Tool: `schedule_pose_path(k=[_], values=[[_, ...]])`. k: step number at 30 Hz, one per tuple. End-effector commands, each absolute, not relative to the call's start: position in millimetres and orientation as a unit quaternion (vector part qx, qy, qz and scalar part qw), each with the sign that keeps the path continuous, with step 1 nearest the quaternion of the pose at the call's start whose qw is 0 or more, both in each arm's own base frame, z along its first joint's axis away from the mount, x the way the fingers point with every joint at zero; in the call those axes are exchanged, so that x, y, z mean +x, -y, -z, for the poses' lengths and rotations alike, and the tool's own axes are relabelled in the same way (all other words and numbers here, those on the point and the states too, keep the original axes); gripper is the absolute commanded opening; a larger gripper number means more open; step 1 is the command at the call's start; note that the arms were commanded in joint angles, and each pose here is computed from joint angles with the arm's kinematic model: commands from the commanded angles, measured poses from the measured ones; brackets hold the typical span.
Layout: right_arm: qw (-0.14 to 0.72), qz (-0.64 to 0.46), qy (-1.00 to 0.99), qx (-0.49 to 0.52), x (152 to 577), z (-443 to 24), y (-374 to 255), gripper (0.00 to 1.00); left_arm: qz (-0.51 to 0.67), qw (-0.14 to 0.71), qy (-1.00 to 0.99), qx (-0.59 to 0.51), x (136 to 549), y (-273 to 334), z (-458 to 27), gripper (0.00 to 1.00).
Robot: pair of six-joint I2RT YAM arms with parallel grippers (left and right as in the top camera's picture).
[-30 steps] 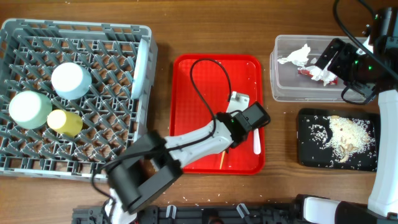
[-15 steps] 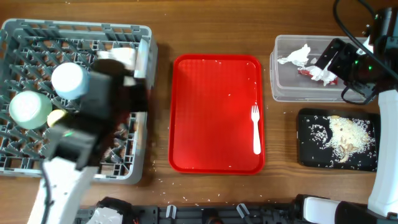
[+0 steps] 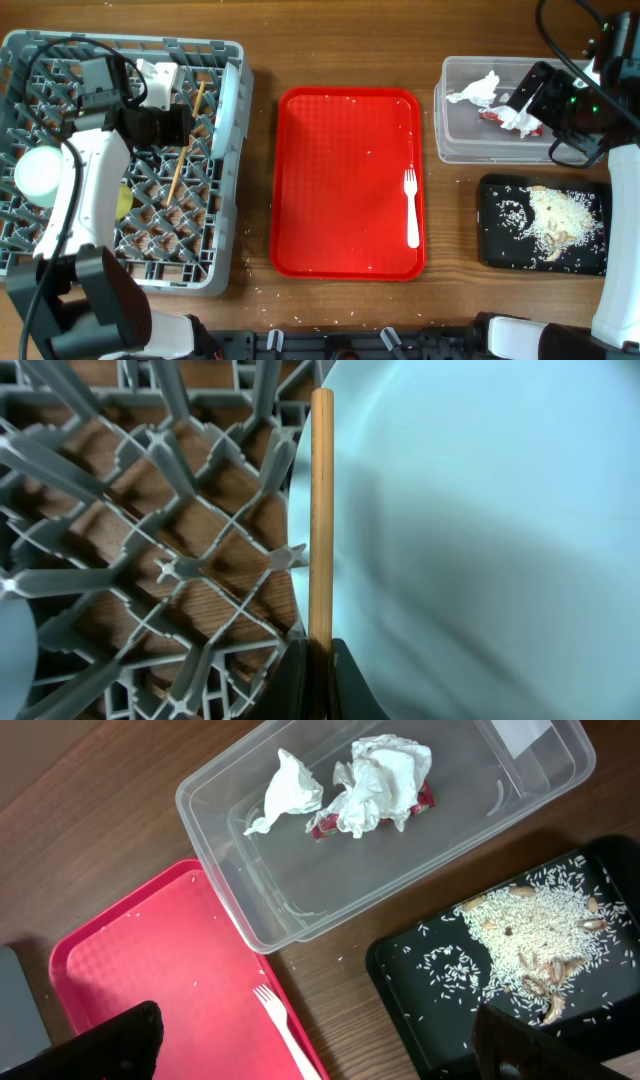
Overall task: Sort waste into correct bins and load items into the dishwasher rack
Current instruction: 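Insert the chopsticks upright into the rack slots and release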
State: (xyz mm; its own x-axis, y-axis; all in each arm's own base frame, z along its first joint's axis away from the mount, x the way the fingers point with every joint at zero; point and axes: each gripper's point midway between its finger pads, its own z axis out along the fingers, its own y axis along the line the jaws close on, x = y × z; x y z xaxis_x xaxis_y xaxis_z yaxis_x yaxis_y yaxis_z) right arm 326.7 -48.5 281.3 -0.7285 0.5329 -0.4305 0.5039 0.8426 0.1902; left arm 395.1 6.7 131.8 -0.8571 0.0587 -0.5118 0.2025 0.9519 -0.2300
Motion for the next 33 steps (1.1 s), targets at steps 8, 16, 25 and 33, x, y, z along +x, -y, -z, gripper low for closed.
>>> schedule_pose_path(k=[8,16,25,33], values=[[0.240,-0.023,-0.931,0.273,329.1,-280.0,51.5,1.00,0.142,0.253,-0.957,-0.017,395.8,-37.5,-125.8,1.00],[0.240,-0.023,-0.931,0.273,329.1,-280.0,51.5,1.00,0.163,0.374,-0.913,-0.027,385.5,-24.5,-227.5,0.73],[0.240,-0.023,-0.931,0.273,329.1,-280.0,51.5,1.00,0.198,0.268,-0.943,-0.006,409.0,11.3,-141.1,0.04],[0.240,-0.023,-0.931,0.273,329.1,-280.0,51.5,1.00,0.188,0.217,-0.958,-0.014,413.6,10.1,-92.3,0.04]])
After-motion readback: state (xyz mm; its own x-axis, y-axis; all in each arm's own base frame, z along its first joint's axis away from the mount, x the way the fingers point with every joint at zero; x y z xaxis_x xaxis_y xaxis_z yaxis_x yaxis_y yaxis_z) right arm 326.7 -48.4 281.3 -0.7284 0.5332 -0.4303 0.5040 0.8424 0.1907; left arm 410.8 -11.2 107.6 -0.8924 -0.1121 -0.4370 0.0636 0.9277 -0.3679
